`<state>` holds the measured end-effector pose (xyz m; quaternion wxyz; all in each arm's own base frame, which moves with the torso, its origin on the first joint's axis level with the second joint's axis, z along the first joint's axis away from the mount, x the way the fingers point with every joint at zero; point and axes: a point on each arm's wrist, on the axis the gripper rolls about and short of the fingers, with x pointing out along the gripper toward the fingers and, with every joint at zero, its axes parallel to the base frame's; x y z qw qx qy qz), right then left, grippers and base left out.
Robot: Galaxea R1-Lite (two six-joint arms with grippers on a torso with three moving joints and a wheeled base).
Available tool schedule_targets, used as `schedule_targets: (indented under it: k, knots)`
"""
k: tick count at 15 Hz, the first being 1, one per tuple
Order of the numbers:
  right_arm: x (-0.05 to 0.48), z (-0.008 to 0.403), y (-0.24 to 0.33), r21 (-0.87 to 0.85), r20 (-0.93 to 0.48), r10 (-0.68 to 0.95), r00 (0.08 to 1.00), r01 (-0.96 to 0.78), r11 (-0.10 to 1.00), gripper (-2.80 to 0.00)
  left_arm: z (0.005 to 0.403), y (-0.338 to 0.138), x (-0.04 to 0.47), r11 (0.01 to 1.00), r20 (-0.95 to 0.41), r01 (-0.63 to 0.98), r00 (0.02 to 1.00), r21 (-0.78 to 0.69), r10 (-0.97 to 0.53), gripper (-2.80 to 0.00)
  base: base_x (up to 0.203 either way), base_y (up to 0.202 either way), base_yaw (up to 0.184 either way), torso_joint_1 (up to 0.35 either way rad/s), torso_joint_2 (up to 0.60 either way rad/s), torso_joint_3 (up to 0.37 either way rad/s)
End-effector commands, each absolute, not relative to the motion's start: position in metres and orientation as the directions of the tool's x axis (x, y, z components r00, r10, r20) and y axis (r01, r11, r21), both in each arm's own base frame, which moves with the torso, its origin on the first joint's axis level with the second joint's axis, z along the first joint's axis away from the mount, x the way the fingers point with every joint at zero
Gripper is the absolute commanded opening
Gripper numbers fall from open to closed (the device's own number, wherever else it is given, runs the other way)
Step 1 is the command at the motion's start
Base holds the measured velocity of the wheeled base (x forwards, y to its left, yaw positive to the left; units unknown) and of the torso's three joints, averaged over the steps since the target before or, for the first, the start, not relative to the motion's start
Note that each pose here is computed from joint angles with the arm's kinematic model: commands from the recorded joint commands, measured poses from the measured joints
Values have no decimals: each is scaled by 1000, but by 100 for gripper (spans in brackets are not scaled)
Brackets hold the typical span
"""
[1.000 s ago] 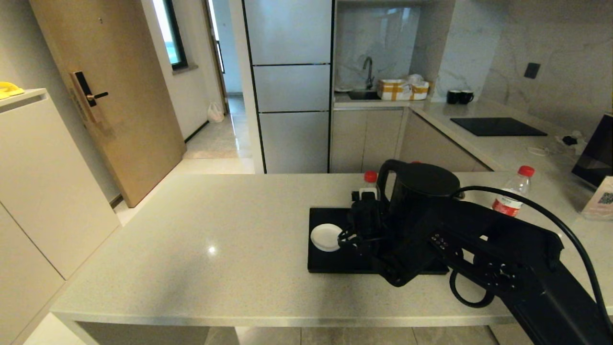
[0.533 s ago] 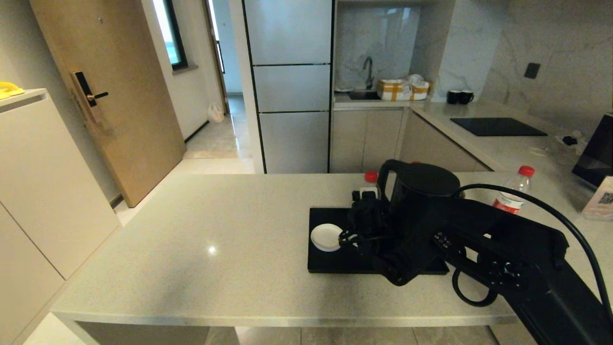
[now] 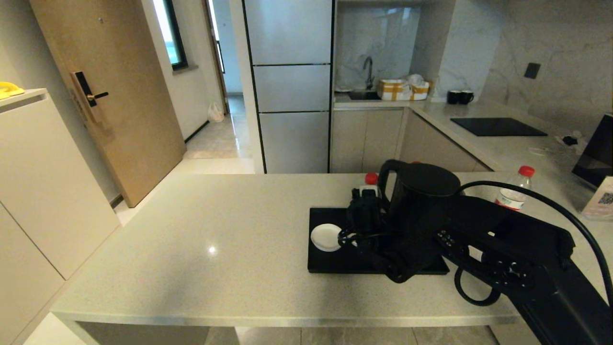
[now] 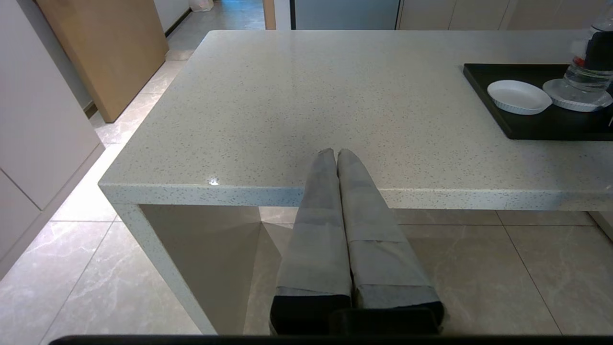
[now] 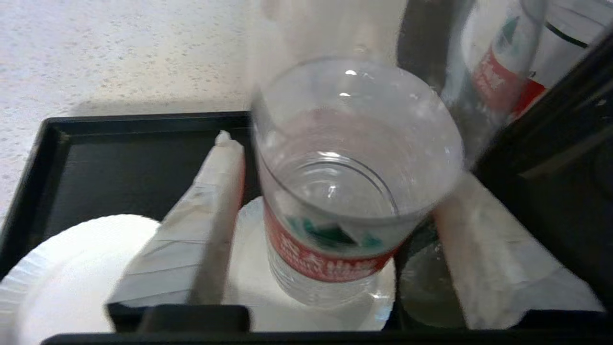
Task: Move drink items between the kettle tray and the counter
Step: Return the bottled water to its original position
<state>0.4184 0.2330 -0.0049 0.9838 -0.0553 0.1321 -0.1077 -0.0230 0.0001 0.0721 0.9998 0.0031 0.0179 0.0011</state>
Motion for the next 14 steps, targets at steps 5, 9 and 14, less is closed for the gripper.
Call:
schedule_targets:
  k: [5,9,14]
  knots:
    - [415,3,234,-128,-239,-222,945,196,972,0,72,0,-23,1000,-37,-3,999,6,3,-280,0,0,0,0,0,0]
    - [392,23,246,-104,-267,-167,949,144,984,0,72,0,-23,1000,-37,-4,999,6,5,-280,0,0,0,0,0,0]
    - [365,56,249,2,-393,-68,917,75,997,0,72,0,-23,1000,-37,-3,999,6,3,-280,0,0,0,0,0,0]
